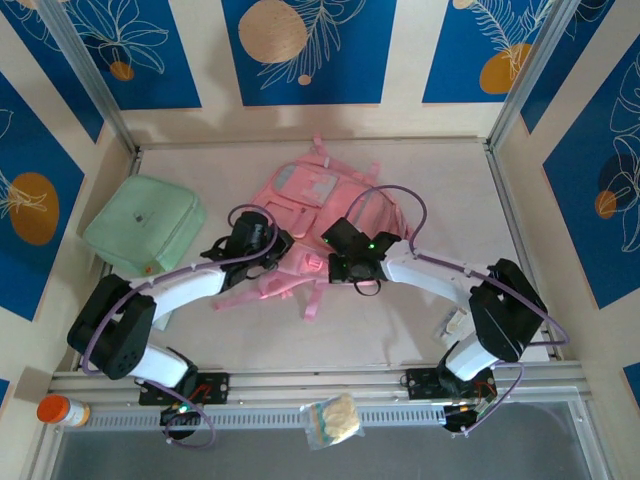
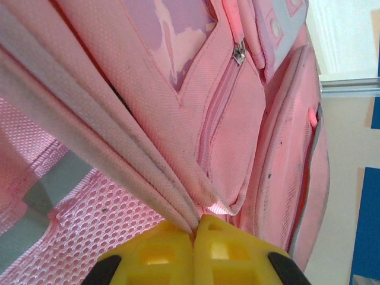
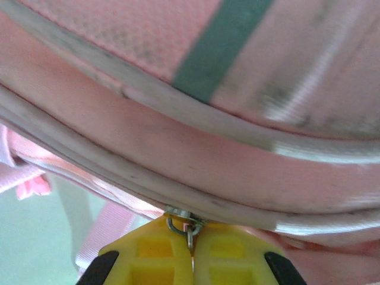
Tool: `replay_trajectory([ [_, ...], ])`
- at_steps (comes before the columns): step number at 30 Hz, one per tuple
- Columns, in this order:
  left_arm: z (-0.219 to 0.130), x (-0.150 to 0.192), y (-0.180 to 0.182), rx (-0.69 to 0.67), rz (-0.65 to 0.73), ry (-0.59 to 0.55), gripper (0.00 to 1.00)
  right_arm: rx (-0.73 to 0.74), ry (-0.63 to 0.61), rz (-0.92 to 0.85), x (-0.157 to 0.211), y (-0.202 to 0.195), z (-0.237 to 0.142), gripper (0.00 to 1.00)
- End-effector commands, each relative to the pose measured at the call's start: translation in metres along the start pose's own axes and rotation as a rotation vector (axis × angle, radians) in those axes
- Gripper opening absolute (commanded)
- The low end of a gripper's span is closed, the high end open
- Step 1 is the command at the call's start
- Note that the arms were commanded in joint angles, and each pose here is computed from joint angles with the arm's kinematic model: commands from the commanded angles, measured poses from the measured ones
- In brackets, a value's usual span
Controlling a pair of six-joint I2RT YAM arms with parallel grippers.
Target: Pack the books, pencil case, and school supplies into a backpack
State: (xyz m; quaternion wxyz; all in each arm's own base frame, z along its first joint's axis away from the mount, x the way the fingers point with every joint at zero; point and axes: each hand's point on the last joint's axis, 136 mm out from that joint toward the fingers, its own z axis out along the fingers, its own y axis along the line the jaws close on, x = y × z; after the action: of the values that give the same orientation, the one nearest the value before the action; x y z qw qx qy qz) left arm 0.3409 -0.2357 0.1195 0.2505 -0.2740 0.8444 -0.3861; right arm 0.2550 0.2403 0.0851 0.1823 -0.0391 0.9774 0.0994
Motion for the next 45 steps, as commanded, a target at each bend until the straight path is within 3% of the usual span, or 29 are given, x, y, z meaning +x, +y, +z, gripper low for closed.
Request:
replay_trajectory([
  [1, 0.001, -0.019, -0.014, 0.028, 0.052, -0.030, 0.00, 0.026, 0.058, -0.062, 0.015, -0.012, -0.004, 0.00],
  [6, 0.003, -0.017, -0.016, 0.032, 0.056, -0.020, 0.00, 0.004, 0.041, -0.075, 0.004, -0.005, 0.005, 0.00],
  [13, 0.001, -0.018, -0.016, 0.025, 0.067, -0.021, 0.00, -0.007, 0.014, -0.110, -0.008, 0.001, 0.016, 0.10],
  [20, 0.003, -0.020, -0.018, 0.010, 0.097, -0.019, 0.00, 0.004, -0.008, -0.177, -0.014, 0.004, 0.006, 0.00],
  [26, 0.008, -0.050, -0.016, -0.066, 0.183, -0.009, 0.00, 0.073, 0.025, -0.210, 0.001, -0.017, -0.017, 0.00],
  [31, 0.012, -0.082, -0.004, -0.098, 0.179, -0.014, 0.00, 0.243, 0.046, -0.221, 0.005, -0.048, -0.040, 0.00],
  [34, 0.021, -0.098, -0.008, -0.111, 0.211, 0.008, 0.00, 0.133, 0.062, -0.231, 0.008, -0.024, -0.046, 0.00],
  [39, 0.042, -0.112, -0.032, -0.069, 0.293, 0.057, 0.00, -0.145, 0.081, -0.249, 0.010, 0.057, -0.043, 0.00],
  [40, 0.044, -0.110, -0.039, -0.026, 0.298, 0.084, 0.06, -0.182, 0.075, -0.245, 0.006, 0.070, -0.041, 0.00],
  [42, 0.039, -0.102, -0.050, 0.059, 0.298, 0.111, 0.27, -0.198, 0.055, -0.232, -0.001, 0.080, -0.036, 0.00],
  [45, 0.021, -0.088, -0.043, 0.090, 0.255, 0.112, 0.40, -0.171, 0.038, -0.195, -0.007, 0.078, -0.024, 0.00],
])
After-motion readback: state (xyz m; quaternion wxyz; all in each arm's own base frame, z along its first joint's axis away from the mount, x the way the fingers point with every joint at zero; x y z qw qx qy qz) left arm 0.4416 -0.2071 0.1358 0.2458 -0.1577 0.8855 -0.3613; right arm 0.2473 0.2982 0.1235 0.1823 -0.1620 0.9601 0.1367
